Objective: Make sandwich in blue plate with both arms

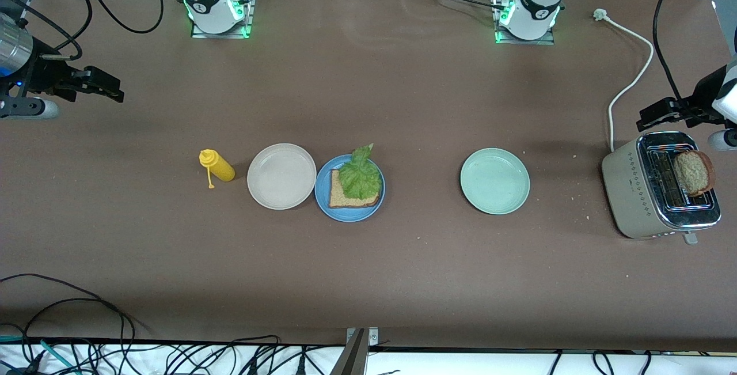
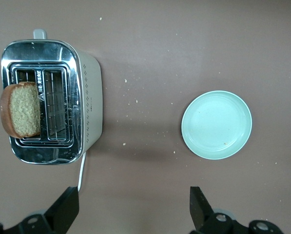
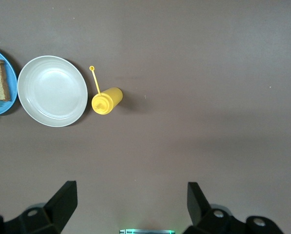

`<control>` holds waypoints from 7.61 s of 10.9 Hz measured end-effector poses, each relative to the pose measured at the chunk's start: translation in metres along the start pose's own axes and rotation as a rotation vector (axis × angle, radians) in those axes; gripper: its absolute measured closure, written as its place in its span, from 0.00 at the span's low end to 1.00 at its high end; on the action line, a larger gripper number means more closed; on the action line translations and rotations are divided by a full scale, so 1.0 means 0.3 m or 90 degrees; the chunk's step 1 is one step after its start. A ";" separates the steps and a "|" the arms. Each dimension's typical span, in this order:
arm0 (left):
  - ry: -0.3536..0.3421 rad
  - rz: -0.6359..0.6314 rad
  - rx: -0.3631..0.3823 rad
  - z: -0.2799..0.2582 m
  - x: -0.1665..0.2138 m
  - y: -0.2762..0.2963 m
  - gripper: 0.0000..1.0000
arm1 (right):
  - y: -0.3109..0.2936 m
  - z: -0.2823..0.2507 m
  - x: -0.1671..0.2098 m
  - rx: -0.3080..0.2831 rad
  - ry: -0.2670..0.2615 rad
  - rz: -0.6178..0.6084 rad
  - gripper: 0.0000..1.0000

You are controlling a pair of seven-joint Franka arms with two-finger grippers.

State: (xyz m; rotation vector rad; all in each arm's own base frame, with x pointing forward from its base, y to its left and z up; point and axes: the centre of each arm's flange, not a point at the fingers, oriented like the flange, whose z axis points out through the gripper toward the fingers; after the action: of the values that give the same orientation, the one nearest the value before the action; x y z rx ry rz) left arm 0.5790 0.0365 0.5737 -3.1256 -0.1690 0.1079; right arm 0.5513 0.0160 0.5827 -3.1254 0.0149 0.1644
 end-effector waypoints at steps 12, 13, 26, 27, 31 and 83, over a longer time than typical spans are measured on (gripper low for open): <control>-0.006 0.034 -0.001 -0.008 -0.090 0.053 0.00 | -0.035 -0.005 -0.007 -0.010 0.000 -0.013 0.00; -0.004 0.034 -0.001 -0.008 -0.089 0.054 0.00 | -0.035 -0.005 -0.007 -0.010 0.000 -0.013 0.00; 0.004 0.035 -0.001 -0.010 -0.084 0.051 0.00 | -0.025 0.012 0.000 -0.017 -0.006 -0.013 0.00; 0.004 0.034 -0.001 -0.010 -0.084 0.051 0.00 | -0.008 0.037 0.013 -0.017 -0.016 -0.039 0.00; 0.004 0.033 -0.002 -0.009 -0.084 0.047 0.00 | 0.167 0.293 0.122 0.051 -0.088 -0.174 0.00; -0.003 0.011 -0.003 0.020 -0.064 -0.022 0.00 | -1.388 0.997 0.141 -0.385 -0.198 -0.972 0.94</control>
State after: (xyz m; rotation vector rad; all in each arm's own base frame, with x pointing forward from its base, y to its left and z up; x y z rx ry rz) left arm 0.5589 0.0409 0.5692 -3.1316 -0.1427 0.1141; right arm 0.5661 0.4357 0.2856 -2.4683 -2.5455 0.6299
